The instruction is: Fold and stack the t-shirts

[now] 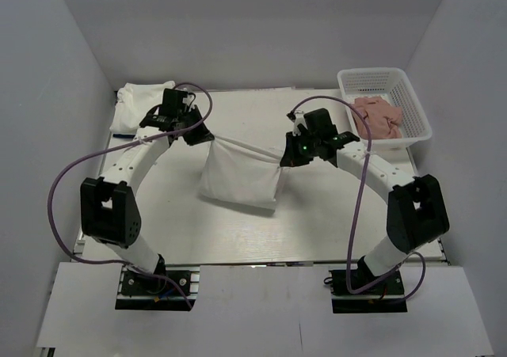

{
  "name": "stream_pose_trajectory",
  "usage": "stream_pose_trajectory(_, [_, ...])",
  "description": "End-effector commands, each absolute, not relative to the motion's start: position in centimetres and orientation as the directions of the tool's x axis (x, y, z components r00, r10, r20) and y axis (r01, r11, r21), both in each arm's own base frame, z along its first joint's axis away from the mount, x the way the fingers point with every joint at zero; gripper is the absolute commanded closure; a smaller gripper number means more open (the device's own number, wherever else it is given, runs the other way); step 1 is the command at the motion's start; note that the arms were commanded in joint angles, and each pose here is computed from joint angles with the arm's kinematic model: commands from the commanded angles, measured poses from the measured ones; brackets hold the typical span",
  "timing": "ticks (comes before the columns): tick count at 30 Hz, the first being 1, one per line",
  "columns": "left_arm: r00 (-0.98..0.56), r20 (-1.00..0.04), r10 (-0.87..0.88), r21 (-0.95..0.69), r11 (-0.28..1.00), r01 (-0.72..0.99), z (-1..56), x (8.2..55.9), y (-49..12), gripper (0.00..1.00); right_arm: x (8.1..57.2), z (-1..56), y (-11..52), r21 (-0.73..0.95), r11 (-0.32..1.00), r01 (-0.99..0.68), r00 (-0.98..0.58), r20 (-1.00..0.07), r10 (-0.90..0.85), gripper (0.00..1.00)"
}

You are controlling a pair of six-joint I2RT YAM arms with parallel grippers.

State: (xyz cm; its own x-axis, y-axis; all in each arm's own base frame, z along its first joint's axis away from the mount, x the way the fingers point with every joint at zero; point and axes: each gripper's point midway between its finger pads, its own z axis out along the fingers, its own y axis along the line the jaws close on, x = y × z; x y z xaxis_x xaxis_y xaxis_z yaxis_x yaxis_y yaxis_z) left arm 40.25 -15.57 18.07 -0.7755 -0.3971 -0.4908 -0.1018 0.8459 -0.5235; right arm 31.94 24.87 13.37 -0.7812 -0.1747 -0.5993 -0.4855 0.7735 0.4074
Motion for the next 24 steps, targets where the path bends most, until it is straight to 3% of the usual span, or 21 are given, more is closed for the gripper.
stream_pose_trajectory(1, [-0.717, -0.553, -0.423, -0.504, 0.856, -0.117, 18.4, 43.7, -14.8, 1.00, 35.7, 16.5, 25.6, 0.407, 0.758, -0.509, -0.722, -0.681, -0.120, 1.00])
stream_pose_trajectory(9, [-0.745, -0.516, -0.424, -0.476, 0.864, -0.163, 14.7, 48.8, -15.2, 1.00, 40.7, 12.8, 25.3, 0.364, 0.812, -0.457, -0.771, -0.618, -0.157, 1.00])
stream_pose_trajectory(23, [-0.768, -0.491, -0.412, -0.448, 0.875, -0.183, 9.8, 52.4, -15.8, 1.00, 43.0, 7.1, 22.5, 0.318, 0.901, -0.294, -0.849, -0.520, -0.093, 1.00])
stream_pose_trajectory(24, [-0.776, -0.479, -0.410, -0.442, 0.877, -0.191, 8.9, 52.4, -15.8, 0.96, 43.3, 7.0, 22.4, 0.315, 0.904, -0.289, -0.847, -0.525, -0.087, 0.95])
